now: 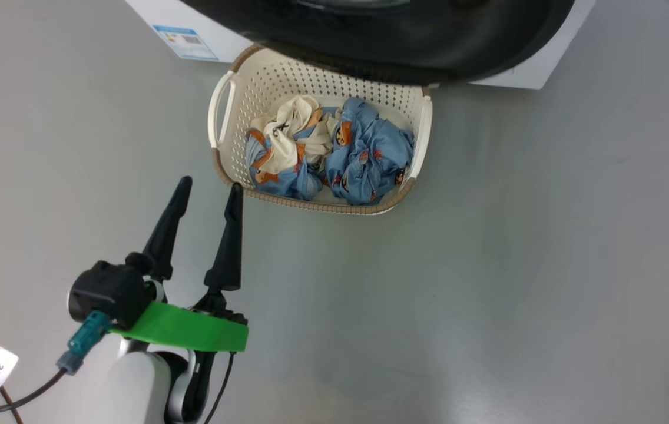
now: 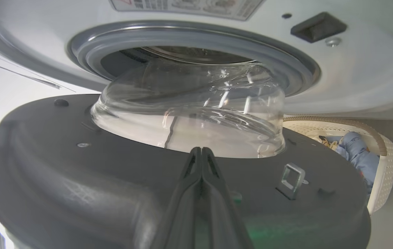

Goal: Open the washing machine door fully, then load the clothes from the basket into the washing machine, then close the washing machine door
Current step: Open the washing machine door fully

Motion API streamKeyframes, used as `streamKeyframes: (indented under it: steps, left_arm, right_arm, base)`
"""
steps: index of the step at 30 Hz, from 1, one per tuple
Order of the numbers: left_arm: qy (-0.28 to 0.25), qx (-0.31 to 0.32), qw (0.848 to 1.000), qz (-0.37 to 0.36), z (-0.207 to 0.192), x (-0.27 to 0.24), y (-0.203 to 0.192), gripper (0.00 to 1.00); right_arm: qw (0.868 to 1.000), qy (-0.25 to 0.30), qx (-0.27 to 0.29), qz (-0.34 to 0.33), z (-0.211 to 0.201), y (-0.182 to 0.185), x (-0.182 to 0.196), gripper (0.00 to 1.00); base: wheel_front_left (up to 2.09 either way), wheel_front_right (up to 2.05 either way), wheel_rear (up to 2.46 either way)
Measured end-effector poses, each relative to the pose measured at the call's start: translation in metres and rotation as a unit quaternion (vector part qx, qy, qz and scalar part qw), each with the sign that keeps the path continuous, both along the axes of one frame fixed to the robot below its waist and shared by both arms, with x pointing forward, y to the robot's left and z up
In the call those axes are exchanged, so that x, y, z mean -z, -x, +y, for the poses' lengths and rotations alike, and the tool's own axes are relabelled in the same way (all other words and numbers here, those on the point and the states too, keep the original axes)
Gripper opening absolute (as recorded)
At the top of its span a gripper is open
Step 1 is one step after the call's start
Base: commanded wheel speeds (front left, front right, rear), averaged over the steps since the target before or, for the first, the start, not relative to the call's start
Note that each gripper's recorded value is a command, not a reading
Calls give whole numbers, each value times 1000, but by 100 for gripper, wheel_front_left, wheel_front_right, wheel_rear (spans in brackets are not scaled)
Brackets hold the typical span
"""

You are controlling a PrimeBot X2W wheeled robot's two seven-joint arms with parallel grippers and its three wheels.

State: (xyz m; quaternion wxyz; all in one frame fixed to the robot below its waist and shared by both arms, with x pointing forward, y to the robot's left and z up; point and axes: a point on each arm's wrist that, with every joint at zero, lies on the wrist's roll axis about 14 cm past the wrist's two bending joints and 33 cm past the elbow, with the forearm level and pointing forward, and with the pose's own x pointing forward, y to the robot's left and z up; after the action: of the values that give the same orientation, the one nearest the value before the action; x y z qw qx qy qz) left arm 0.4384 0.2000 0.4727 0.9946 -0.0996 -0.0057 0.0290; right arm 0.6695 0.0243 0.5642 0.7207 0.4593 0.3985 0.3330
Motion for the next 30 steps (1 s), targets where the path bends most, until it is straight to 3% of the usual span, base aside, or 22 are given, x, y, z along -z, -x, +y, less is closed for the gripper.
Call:
streamKeyframes:
  steps: [17,30]
  left_arm:
    - [-4,14,999,-45,-8,-33,6,100]
    - [-6,10,999,-51,-6,-41,18,100]
  right_arm:
    - [996,16,-92,12,-5,76,16,0]
    - [987,4,-162,9,32,124,28,0]
  base:
    - [0,0,0]
    - [0,0,0]
